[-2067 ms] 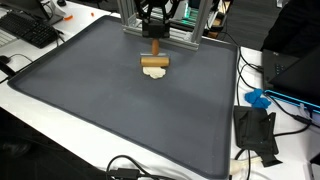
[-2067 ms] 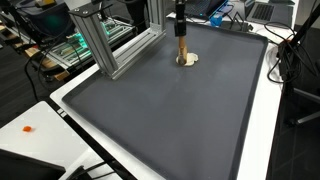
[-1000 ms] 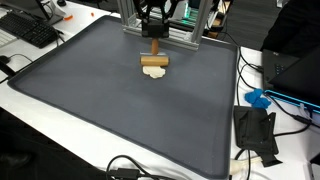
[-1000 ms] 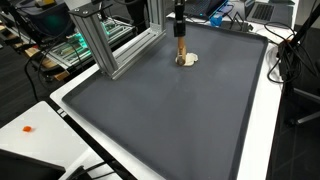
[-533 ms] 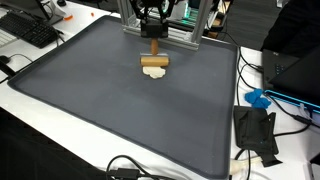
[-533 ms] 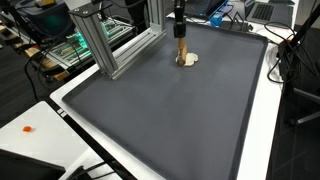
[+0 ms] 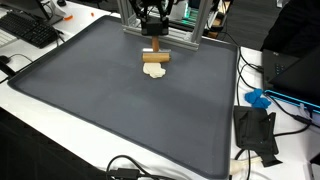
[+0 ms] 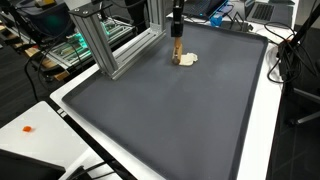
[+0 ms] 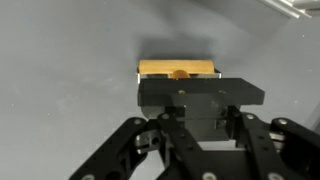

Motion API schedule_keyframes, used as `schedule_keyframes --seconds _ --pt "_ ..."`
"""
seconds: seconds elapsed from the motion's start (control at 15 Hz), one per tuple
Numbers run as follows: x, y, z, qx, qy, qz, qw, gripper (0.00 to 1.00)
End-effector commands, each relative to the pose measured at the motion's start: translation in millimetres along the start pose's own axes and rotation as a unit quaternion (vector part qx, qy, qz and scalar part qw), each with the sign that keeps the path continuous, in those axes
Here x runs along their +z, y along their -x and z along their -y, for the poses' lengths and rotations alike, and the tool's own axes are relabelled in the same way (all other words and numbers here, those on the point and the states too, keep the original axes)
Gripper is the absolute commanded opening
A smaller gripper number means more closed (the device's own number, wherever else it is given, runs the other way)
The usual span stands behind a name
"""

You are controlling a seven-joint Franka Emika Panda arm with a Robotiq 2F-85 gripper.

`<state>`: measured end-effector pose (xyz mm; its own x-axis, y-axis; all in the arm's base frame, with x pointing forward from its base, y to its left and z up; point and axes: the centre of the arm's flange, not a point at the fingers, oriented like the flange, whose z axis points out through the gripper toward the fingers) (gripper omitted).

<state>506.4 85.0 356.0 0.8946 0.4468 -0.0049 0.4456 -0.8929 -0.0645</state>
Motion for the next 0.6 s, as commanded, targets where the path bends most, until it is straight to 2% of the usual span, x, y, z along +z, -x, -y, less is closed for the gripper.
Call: schedule_keyframes --seconds 0.0,0.13,0.53 --pt "19 17 4 0.029 -0.044 0.072 0.9960 0.22" --pt "15 22 5 0.041 -0.054 0.081 0.9944 0.22" --pt "-1 26 6 0.058 -0.060 0.047 0.9954 0.22"
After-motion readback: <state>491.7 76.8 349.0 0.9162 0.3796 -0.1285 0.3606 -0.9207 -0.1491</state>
